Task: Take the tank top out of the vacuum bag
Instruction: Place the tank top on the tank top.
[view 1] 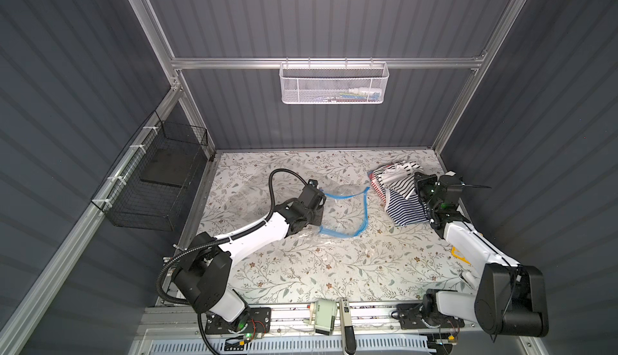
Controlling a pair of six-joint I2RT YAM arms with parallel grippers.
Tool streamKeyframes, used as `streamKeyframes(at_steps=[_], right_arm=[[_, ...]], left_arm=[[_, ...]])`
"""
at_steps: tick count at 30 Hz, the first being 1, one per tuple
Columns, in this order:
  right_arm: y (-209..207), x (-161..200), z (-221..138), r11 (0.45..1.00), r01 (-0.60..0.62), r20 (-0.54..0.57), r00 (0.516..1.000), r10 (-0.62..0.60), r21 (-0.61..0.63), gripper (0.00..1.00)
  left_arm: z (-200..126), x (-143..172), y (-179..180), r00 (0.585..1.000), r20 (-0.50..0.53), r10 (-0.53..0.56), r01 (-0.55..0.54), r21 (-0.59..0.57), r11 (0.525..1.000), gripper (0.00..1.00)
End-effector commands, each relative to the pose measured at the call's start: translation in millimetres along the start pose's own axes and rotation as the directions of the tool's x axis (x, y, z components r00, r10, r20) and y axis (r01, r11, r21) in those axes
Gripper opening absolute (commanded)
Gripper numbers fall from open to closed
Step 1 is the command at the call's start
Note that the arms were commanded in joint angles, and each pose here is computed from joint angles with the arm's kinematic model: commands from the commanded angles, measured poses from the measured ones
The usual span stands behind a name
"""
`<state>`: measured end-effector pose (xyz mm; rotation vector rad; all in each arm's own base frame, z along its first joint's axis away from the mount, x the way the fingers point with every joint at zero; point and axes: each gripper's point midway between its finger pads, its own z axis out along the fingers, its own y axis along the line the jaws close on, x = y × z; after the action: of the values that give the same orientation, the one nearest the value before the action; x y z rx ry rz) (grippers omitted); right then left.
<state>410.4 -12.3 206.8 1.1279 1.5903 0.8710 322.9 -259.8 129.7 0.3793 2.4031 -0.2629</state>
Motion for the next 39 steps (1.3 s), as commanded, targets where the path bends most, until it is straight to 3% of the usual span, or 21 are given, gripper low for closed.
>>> streamKeyframes(at_steps=[1,10,14,18,25,34,39], right_arm=[[-19.1,10.2,-8.5,0.999,-0.002,-0.041,0.999,0.004,0.046,0.0],[-52.9,27.2,-25.5,0.989,-0.005,-0.103,0.994,0.021,0.149,0.02],[-64.8,32.1,-28.9,0.985,-0.017,-0.124,0.992,0.038,0.172,0.07],[-77.1,33.2,-34.9,0.981,-0.011,-0.132,0.991,0.037,0.196,0.18],[-88.5,24.5,-57.0,0.974,0.022,-0.129,0.992,0.008,0.226,0.49],[-119.4,18.0,-88.3,0.962,0.043,-0.155,0.988,-0.001,0.269,0.65],[-139.8,10.7,-88.9,0.96,0.004,-0.191,0.98,0.051,0.28,0.67]], left_arm=[[-5.0,2.9,-0.1,1.0,-0.011,0.009,-0.009,0.02,1.0,0.0],[-4.2,4.7,-5.3,1.0,-0.013,-0.012,0.013,0.051,0.999,0.0],[-6.9,2.8,-6.5,1.0,-0.007,-0.017,0.018,0.059,0.998,0.0],[-9.6,2.8,-6.2,1.0,-0.005,-0.021,0.021,0.062,0.998,0.0],[-12.5,2.2,-7.2,1.0,-0.001,-0.023,0.023,0.07,0.997,0.0],[-9.4,0.0,-12.5,1.0,-0.003,-0.031,0.031,0.093,0.995,0.0],[-9.3,-1.6,-14.5,1.0,0.0,-0.029,0.029,0.1,0.995,0.0]])
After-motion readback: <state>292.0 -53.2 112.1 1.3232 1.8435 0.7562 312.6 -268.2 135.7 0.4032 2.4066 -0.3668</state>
